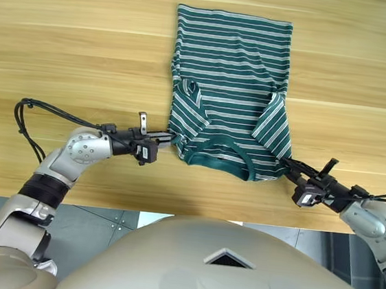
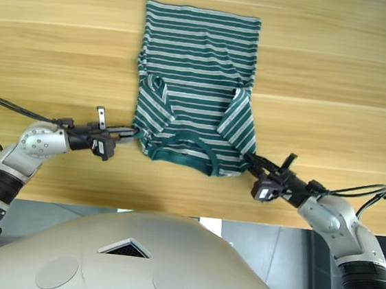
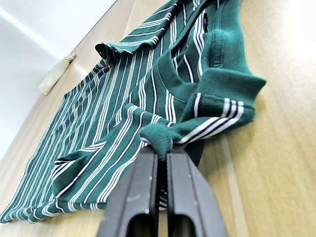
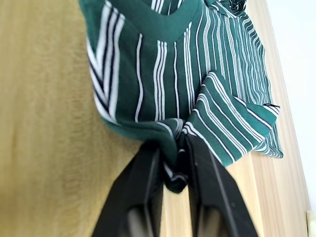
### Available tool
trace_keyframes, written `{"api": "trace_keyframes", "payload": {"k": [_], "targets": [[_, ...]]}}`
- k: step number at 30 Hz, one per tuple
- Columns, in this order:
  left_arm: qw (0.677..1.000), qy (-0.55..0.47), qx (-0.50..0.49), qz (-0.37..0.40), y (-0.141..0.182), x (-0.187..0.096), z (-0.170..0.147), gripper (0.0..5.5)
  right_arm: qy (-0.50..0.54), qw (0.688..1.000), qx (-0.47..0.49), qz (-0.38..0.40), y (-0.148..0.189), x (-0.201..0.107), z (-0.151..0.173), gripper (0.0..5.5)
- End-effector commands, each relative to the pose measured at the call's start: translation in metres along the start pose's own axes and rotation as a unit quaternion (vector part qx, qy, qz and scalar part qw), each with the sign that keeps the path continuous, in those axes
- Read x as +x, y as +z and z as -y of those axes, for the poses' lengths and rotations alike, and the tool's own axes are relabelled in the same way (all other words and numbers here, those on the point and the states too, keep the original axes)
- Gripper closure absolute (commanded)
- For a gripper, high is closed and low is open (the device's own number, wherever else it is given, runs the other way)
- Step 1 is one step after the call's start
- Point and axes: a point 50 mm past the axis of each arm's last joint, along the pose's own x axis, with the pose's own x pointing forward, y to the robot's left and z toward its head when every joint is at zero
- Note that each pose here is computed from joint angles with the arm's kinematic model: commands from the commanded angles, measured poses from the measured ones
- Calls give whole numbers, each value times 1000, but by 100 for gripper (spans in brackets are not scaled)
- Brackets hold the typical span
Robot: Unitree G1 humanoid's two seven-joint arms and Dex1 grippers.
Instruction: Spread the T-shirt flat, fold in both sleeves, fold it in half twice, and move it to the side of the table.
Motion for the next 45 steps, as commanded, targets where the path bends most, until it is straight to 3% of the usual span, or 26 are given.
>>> {"api": "trace_keyframes", "payload": {"k": [1,10,15,23,28,32,41,45], "targets": [[998,-48,-33,-39,-12,3,26,548,21,1000,-2,-10,-3,1,-5,547],[996,7,-75,-43,-6,-17,41,549,-15,999,19,-39,-11,-8,-5,550],[993,16,-118,-10,18,-23,64,549,-41,996,67,-51,-3,-26,-13,550],[984,89,-153,25,61,-38,70,550,-82,989,119,-36,28,-44,-18,550],[973,193,-127,7,46,-47,43,550,-113,989,97,-8,28,-35,3,550],[947,307,-95,2,22,-40,-4,550,-201,978,46,35,20,-3,55,550],[940,340,-10,-36,-9,-20,-72,550,-280,958,-1,57,6,60,127,550],[941,333,17,-56,-22,-1,-100,550,-281,959,-12,42,-2,89,141,550]]}}
